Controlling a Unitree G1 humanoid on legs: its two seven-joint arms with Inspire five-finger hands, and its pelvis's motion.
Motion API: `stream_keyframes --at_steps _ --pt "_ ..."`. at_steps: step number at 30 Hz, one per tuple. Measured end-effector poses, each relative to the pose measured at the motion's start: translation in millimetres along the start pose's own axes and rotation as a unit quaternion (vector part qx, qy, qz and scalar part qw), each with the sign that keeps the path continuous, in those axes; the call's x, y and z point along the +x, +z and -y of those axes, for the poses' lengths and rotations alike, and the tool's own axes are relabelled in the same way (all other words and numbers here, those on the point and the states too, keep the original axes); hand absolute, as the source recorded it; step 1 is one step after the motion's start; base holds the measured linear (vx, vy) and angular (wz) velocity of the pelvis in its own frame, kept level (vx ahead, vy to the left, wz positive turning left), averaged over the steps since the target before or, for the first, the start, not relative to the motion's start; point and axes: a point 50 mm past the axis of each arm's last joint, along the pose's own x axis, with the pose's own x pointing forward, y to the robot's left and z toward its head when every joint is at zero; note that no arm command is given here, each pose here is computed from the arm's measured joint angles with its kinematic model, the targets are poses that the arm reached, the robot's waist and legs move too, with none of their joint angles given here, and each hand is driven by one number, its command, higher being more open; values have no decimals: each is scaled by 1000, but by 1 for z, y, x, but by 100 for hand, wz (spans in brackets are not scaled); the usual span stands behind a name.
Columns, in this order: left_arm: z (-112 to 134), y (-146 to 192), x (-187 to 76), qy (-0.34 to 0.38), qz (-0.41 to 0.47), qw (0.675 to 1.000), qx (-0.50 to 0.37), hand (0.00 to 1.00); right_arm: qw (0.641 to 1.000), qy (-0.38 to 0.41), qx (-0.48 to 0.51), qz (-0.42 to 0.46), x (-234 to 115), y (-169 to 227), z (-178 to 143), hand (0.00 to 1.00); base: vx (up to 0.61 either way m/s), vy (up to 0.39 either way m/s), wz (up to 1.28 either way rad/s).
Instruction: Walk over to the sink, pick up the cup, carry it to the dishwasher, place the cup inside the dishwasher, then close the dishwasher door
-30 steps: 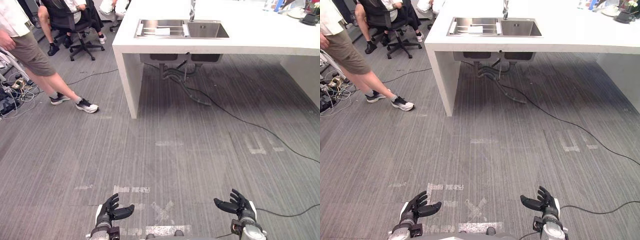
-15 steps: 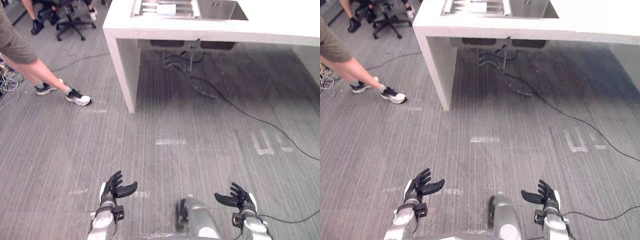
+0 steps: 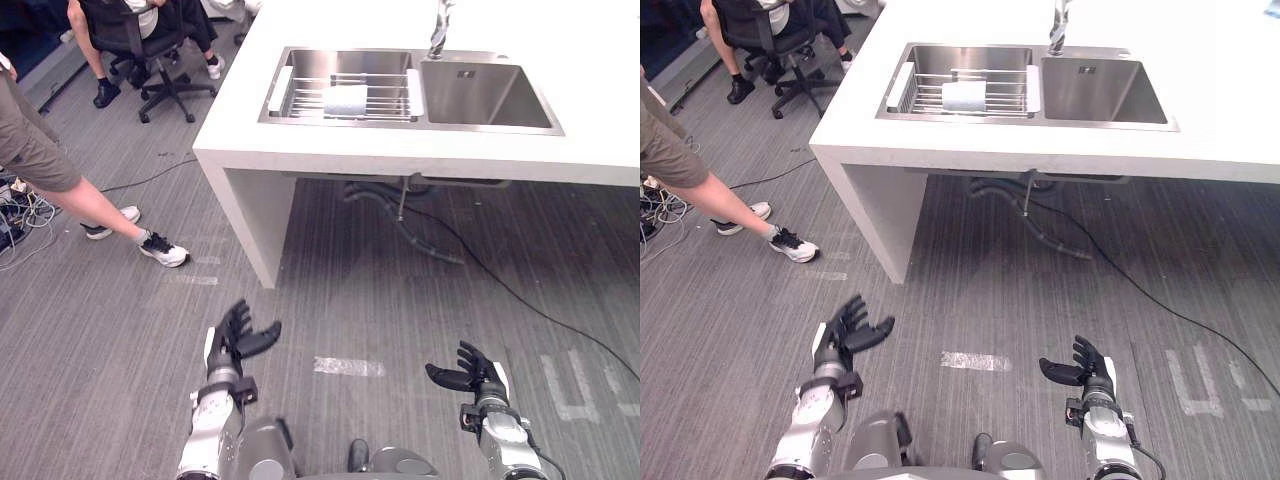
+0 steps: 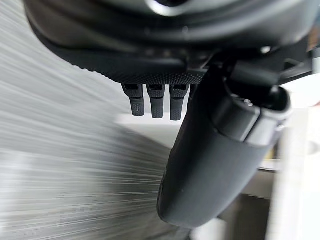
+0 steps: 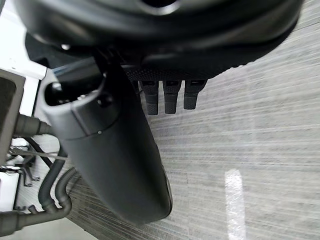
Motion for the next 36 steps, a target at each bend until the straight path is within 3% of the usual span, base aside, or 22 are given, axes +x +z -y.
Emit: stream_keyframes --at_steps 4,9,14,19,22,29,36 --pt "15 50 -3 -5 107 994 -35 90 1000 -3 -6 -22 -5 -14 3 90 562 150 -40" --pt "29 132 -24 -3 302 953 -35 90 998 1 -5 -70 -14 -40 -2 90 662 199 -1" --pt "26 164 -43 39 407 912 -31 90 996 40 -25 -71 -18 -44 -18 90 512 24 7" --pt "31 169 -48 22 429 903 -25 90 996 49 -27 -63 -21 -45 -17 90 511 -203 49" --pt "35 159 -34 1 397 918 9 90 997 29 -49 -61 -20 -44 6 90 504 -226 18" --pt "76 153 -20 -203 383 884 172 90 997 27 -46 -63 -25 -48 16 90 302 -183 36" --pt "75 148 -15 -244 364 860 261 90 993 42 -37 -107 -35 -71 11 90 165 66 -4"
